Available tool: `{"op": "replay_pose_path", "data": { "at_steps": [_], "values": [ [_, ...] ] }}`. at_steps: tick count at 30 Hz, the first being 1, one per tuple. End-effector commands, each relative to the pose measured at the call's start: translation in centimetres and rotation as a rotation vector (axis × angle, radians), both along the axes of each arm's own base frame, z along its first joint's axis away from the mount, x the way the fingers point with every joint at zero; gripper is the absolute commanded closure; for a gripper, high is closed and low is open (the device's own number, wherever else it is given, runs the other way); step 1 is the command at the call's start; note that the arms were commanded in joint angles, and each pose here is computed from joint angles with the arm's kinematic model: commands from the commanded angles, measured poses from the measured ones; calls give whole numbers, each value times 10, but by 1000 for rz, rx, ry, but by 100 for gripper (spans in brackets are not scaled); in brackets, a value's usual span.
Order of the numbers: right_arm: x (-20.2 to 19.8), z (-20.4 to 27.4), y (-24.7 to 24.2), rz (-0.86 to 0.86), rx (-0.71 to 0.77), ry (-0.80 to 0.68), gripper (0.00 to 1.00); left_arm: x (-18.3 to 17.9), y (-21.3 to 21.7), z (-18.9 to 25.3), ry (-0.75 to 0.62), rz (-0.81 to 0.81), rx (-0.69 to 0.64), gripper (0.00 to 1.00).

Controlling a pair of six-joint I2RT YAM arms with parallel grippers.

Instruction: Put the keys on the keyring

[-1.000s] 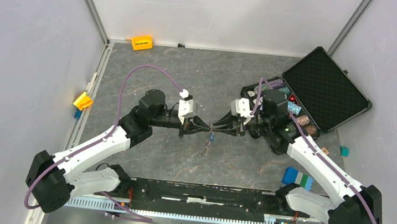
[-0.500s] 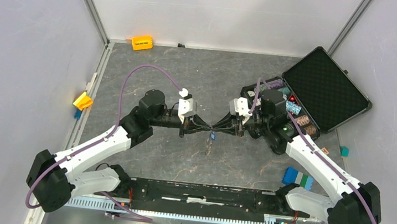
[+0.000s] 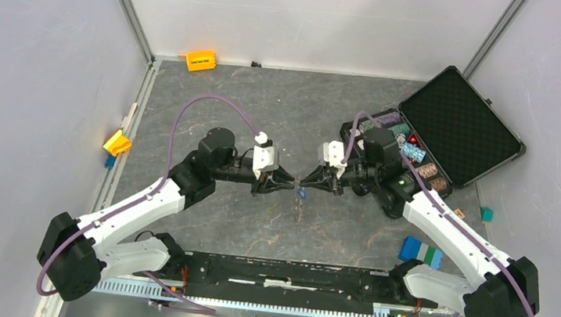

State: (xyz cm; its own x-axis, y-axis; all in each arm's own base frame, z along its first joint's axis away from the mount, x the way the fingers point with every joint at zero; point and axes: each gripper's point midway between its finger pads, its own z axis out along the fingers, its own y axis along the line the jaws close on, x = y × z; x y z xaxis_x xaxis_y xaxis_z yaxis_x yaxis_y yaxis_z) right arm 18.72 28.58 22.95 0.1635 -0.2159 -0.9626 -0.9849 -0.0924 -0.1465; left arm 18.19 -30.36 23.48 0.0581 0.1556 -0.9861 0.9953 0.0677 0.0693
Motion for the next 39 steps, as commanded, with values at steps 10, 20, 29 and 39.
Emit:
{"op": "replay_pose_path", "data": {
  "at_steps": [10,20,29,39],
  "values": [
    [11,3,7,-80,-223,-138,100,7,7,9,-238,-84,123,62],
    [9,3,12,-88,-240,-150,100,5,0,4,-213,-111,111,73],
    [6,7,16,-85,-210,-145,100,-2,-2,-3,-186,-148,108,73],
    [4,8,16,-82,-198,-144,100,-2,-4,-6,-172,-147,104,76]
  ]
}}
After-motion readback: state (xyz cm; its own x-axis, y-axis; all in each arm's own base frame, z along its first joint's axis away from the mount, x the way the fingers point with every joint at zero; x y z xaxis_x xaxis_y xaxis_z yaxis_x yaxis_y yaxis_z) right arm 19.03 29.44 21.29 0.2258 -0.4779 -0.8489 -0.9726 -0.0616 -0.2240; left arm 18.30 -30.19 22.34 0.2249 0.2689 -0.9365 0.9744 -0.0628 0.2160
